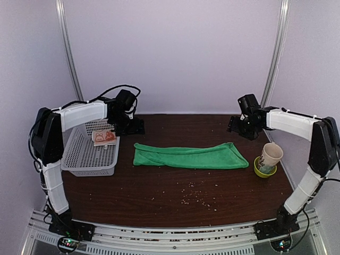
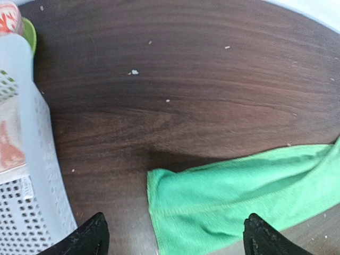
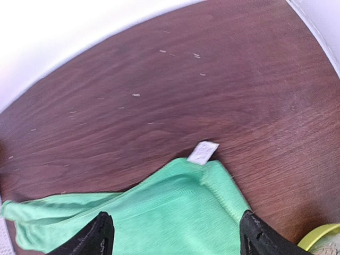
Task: Roll the towels
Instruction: Fold the towel at the center of the board, then move the towel to the center of the board.
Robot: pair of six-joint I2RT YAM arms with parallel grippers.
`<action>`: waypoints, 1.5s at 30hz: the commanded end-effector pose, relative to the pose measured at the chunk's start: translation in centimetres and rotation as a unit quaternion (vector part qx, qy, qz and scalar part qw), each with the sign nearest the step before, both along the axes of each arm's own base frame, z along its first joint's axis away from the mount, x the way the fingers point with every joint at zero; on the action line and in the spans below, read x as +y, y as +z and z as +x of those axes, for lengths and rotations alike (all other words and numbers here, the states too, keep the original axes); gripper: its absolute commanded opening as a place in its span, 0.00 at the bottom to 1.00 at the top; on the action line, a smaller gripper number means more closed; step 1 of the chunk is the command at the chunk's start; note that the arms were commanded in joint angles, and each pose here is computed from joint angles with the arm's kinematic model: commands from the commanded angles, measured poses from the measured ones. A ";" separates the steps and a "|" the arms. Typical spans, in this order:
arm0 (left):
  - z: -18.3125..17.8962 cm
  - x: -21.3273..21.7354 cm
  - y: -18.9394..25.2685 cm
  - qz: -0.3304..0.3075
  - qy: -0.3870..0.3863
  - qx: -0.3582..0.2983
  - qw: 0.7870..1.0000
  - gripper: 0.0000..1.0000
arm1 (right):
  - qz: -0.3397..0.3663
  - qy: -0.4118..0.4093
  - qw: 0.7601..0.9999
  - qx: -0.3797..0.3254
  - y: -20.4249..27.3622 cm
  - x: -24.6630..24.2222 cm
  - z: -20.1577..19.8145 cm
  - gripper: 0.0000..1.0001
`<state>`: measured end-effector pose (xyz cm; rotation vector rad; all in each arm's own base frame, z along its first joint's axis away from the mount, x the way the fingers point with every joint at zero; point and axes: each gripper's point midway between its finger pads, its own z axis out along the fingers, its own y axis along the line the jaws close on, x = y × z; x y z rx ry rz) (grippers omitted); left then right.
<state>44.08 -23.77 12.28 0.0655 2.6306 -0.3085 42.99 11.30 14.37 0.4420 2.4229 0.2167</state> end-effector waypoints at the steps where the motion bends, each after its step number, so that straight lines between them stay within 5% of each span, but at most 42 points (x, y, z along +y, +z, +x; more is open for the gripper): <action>1: -3.4 -2.1 5.2 0.010 -0.038 -0.060 0.997 0.90 | -0.014 0.085 0.996 -0.027 2.2 4.1 -2.8 0.79; 8: -8.4 -6.3 0.0 0.023 -0.096 -0.021 0.995 0.71 | -0.016 0.157 0.987 0.014 -2.6 9.4 -6.6 0.61; 19: -6.4 -8.6 -2.7 0.058 -0.110 -0.039 0.992 0.74 | -0.038 0.139 0.986 0.086 -8.6 10.3 -6.1 0.50; 31: -7.5 -7.9 -4.3 0.056 -0.102 -0.016 0.993 0.74 | 0.003 0.124 0.982 0.145 -12.0 9.6 -13.9 0.51; 39: -8.9 -6.7 -3.4 0.054 -0.099 -0.027 0.993 0.74 | 0.018 0.143 0.984 0.101 -8.9 11.4 -17.3 0.53; 45: -11.0 -13.8 -0.7 0.079 -0.260 -0.115 0.955 0.75 | -0.034 0.114 0.993 0.001 -1.0 8.4 -15.3 0.54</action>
